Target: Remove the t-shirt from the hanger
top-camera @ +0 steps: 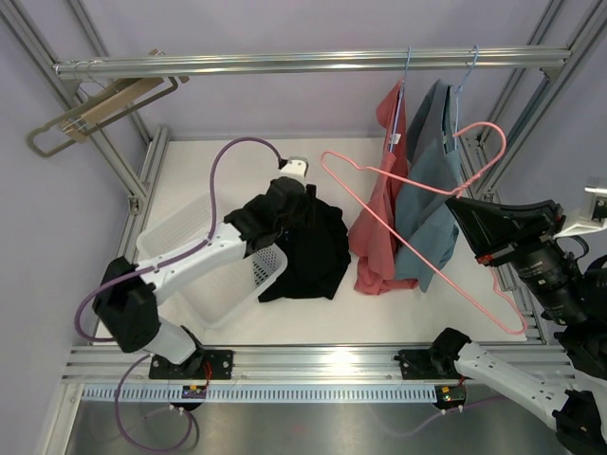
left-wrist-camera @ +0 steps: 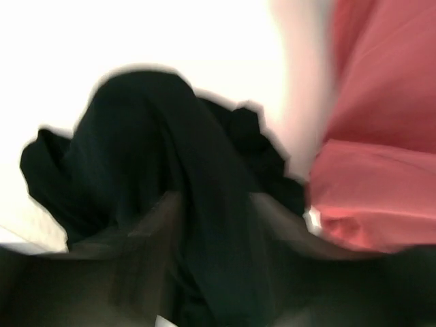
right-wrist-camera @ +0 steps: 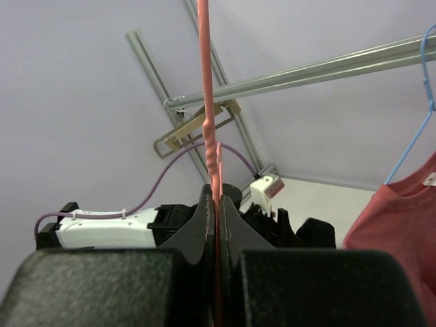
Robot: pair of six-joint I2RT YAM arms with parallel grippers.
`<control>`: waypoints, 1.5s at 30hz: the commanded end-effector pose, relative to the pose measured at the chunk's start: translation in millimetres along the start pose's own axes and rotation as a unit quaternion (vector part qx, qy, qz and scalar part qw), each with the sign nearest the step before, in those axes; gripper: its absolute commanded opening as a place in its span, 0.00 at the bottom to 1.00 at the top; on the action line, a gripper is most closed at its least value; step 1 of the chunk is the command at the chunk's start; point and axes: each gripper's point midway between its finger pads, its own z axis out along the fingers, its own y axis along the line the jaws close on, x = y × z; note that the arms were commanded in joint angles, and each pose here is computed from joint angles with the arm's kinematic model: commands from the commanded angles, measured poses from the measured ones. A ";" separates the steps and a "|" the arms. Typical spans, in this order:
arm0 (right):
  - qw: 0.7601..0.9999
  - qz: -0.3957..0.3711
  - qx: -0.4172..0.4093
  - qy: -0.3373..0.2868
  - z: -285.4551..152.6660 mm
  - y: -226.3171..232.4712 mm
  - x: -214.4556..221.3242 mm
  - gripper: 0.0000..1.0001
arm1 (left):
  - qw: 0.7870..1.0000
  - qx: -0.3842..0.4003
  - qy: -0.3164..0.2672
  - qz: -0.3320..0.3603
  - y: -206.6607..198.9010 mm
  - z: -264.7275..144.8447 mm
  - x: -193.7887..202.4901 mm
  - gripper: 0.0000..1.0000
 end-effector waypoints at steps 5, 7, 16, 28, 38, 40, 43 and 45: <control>0.998 -0.024 0.050 -0.003 -20.8 -24.1 3.8 0.00 | 0.991 -0.012 0.136 0.004 -4.8 37.5 39.4 0.93; 0.999 -0.023 0.044 -0.001 -22.0 -22.1 5.1 0.00 | 0.986 -0.012 0.163 0.020 -8.6 44.4 43.6 0.99; 0.999 -0.012 0.006 0.031 -11.0 -7.6 19.2 0.00 | 0.956 -0.070 0.278 0.054 14.4 88.5 114.3 0.99; 0.999 0.002 -0.034 0.009 -15.1 11.3 0.9 0.00 | 0.965 -0.061 0.250 0.053 0.5 97.2 102.0 0.00; 0.999 0.008 -0.042 -0.006 -24.1 16.1 -10.3 0.00 | 0.995 0.083 -0.053 -0.027 -41.6 -45.1 -146.8 0.00; 0.999 0.013 -0.049 -0.010 -24.1 19.2 -12.5 0.00 | 0.989 0.094 -0.110 -0.036 -35.9 -82.6 -187.7 0.00; 0.999 0.015 -0.051 -0.007 -20.0 20.6 -11.7 0.00 | 0.973 0.097 -0.203 -0.052 -16.6 -151.5 -252.3 0.00; 0.999 0.015 -0.052 -0.001 -17.8 21.8 -10.8 0.00 | 0.963 0.071 -0.252 -0.057 3.0 -184.8 -282.0 0.00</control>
